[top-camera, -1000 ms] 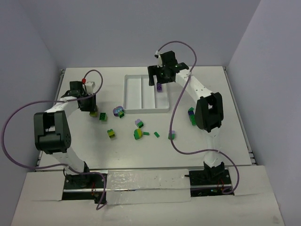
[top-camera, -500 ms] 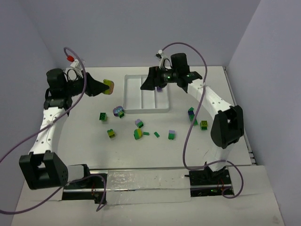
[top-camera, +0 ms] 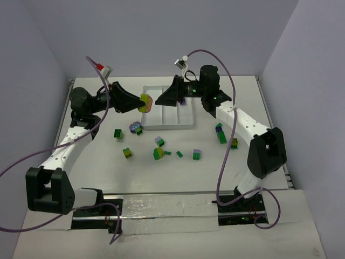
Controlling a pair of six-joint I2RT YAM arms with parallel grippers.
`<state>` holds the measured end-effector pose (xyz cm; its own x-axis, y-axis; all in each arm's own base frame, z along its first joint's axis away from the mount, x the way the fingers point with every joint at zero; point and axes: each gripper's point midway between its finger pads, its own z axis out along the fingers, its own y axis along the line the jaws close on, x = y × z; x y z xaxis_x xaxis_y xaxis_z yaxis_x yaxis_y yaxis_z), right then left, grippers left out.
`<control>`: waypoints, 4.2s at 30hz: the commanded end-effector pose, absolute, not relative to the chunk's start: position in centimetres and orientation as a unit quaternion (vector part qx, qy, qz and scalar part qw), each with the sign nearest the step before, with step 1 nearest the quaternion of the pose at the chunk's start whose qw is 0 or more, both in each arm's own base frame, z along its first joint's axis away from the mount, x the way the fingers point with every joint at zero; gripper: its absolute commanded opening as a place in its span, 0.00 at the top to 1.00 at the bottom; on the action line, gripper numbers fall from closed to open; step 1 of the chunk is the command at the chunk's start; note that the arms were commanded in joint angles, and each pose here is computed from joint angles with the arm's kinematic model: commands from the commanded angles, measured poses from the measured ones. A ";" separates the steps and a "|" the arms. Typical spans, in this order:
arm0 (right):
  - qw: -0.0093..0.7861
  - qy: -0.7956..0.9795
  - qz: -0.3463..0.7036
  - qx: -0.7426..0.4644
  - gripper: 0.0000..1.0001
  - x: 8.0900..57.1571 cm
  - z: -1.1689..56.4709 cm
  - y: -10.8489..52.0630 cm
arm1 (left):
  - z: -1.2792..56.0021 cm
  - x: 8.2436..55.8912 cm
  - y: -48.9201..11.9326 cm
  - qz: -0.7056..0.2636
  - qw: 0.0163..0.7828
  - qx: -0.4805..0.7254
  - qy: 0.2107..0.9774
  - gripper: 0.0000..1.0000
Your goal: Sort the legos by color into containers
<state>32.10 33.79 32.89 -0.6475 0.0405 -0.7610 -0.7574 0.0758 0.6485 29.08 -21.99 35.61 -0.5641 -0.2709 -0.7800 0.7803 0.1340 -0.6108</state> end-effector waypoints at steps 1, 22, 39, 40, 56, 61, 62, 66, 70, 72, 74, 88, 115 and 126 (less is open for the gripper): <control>0.335 0.600 0.653 -0.317 0.06 29.3 36.7 34.0 | 37.2 27.8 -22.6 -0.643 0.426 0.223 0.596 1.00; 0.336 0.576 0.657 -0.351 0.30 27.7 36.8 35.7 | 35.9 27.9 -23.4 -0.649 0.409 0.208 0.607 1.00; 0.349 0.658 0.587 -0.318 1.00 32.4 32.5 32.7 | 33.3 34.6 -18.1 -0.540 0.458 0.176 0.684 1.00; 0.356 0.664 0.574 -0.320 1.00 33.2 31.9 32.3 | 33.5 35.5 -17.4 -0.531 0.461 0.176 0.689 1.00; 0.411 0.892 0.141 -0.126 1.00 54.7 17.7 21.9 | 24.3 50.8 -14.8 -0.259 0.530 0.069 0.805 1.00; 0.402 0.907 0.060 -0.110 1.00 57.1 13.9 20.2 | 21.7 54.3 -16.2 -0.224 0.521 0.052 0.822 1.00; 0.399 0.910 0.046 -0.108 1.00 57.3 13.1 19.8 | 20.5 54.8 -16.7 -0.222 0.513 0.052 0.828 1.00; 0.411 0.906 0.020 -0.101 1.00 57.9 11.7 19.0 | 19.2 56.0 -18.3 -0.224 0.517 0.058 0.824 1.00; 0.416 0.904 0.001 -0.098 1.00 58.3 11.1 18.4 | 17.5 56.5 -19.3 -0.208 0.512 0.068 0.831 1.00; 0.409 0.907 0.000 -0.099 1.00 58.6 10.5 18.6 | 17.0 56.8 -19.7 -0.202 0.511 0.070 0.833 1.00; 0.409 0.907 0.004 -0.101 0.99 58.9 10.6 18.9 | 16.6 57.2 -19.7 -0.197 0.511 0.067 0.834 1.00; 0.400 0.910 0.002 -0.106 0.46 59.1 10.2 19.4 | 15.5 59.9 -21.0 -0.202 0.519 0.066 0.828 1.00; 0.431 0.891 0.090 -0.111 0.02 54.7 18.5 21.4 | 11.3 61.0 -21.6 -0.184 0.479 0.057 0.857 0.56; 0.441 0.887 0.094 -0.102 0.00 52.9 21.1 20.9 | 21.5 56.7 -19.7 -0.167 0.508 0.073 0.842 0.17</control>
<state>53.99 20.68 16.41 -0.6487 -0.1278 -0.7503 -0.2609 0.9634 0.0614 58.92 -20.46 9.71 -0.6045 -0.0404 -0.7956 0.2515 0.9379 -0.2387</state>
